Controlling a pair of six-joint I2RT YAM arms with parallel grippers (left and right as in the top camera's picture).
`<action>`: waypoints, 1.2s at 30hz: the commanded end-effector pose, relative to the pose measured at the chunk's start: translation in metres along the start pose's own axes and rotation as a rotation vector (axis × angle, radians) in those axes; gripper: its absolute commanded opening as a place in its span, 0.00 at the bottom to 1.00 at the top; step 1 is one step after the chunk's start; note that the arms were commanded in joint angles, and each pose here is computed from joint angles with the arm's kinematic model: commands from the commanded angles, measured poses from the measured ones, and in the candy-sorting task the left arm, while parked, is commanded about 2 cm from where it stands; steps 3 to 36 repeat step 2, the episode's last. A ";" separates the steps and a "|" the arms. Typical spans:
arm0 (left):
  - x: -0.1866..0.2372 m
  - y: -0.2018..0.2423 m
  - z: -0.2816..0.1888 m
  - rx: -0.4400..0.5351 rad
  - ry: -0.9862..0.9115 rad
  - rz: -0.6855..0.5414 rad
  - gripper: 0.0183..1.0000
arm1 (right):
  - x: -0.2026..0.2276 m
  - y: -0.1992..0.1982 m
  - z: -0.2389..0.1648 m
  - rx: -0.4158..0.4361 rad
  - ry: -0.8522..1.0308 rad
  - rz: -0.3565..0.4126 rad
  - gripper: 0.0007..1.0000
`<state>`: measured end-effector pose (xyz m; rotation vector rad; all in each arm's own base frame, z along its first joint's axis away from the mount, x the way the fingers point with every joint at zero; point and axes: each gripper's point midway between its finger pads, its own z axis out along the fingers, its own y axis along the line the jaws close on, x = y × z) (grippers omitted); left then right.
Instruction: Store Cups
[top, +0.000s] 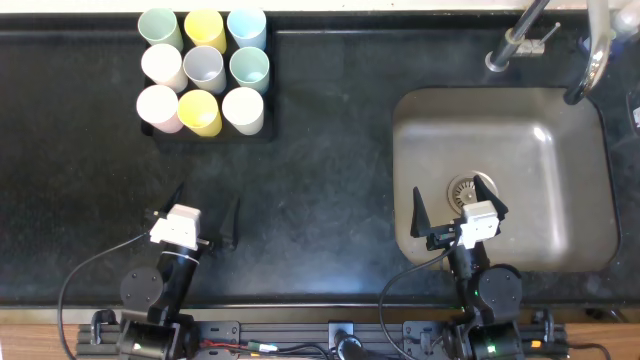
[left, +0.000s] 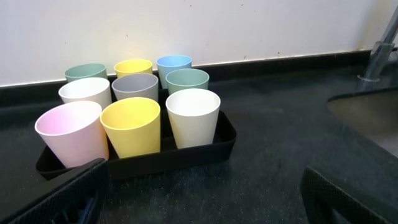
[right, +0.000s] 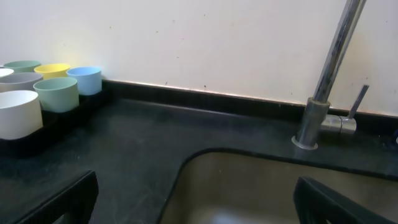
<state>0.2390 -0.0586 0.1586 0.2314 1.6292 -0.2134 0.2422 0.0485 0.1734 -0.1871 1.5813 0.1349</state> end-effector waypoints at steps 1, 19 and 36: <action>-0.001 0.000 0.000 0.004 -0.004 0.016 1.00 | 0.002 0.000 0.000 -0.002 -0.005 0.000 1.00; -0.001 0.000 0.000 0.004 -0.004 0.016 1.00 | 0.002 0.000 0.000 -0.002 -0.005 0.000 1.00; -0.001 0.000 0.000 0.004 -0.004 0.016 1.00 | 0.002 0.000 0.000 -0.002 -0.005 0.000 1.00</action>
